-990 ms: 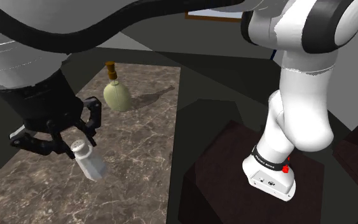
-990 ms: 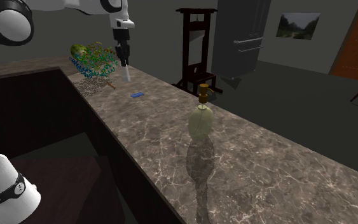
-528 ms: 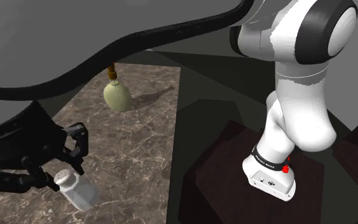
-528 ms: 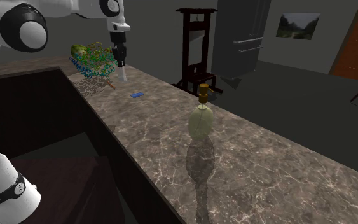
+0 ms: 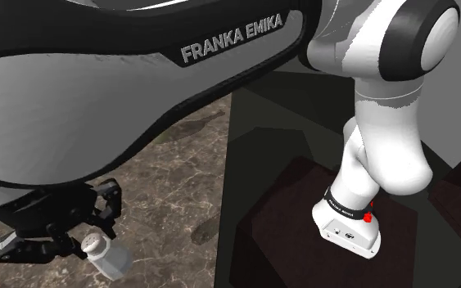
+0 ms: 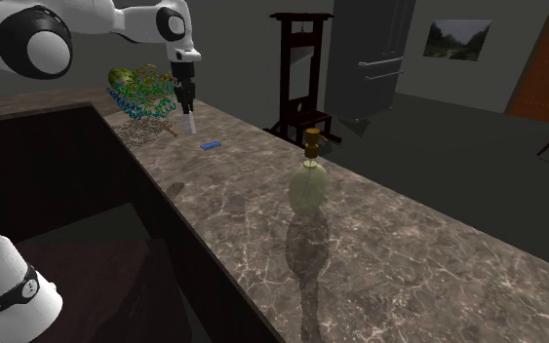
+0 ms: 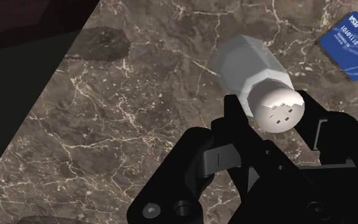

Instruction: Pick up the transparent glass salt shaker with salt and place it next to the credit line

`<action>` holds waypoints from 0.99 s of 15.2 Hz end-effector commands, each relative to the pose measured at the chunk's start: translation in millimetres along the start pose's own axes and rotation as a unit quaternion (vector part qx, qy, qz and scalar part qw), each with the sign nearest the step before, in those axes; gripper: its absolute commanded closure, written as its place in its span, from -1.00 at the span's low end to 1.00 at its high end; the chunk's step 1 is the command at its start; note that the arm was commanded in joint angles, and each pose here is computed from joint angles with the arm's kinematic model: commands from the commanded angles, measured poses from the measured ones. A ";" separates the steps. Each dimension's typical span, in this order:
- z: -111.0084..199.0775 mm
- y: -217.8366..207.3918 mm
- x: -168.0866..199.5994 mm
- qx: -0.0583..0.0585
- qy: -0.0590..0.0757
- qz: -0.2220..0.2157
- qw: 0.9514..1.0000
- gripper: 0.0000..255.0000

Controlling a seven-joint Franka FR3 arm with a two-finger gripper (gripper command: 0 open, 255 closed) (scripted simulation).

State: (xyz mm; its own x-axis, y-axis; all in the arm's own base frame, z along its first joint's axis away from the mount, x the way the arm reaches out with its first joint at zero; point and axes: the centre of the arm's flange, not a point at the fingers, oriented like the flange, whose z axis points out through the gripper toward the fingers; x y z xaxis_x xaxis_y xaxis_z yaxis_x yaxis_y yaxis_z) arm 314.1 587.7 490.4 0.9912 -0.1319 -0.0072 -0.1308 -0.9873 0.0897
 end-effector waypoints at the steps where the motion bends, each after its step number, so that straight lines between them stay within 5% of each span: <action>1: 12.8 -0.4 0.3 0.000 0.000 0.000 1.000 1.00; 15: 86.4 -7.0 0.8 0.000 0.000 0.000 1.000 1.00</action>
State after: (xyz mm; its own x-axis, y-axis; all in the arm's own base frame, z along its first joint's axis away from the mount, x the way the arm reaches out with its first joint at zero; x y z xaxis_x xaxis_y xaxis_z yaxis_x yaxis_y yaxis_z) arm 313.8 586.5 408.9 0.9912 -0.1321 -0.0074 -0.1309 -0.9873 0.0897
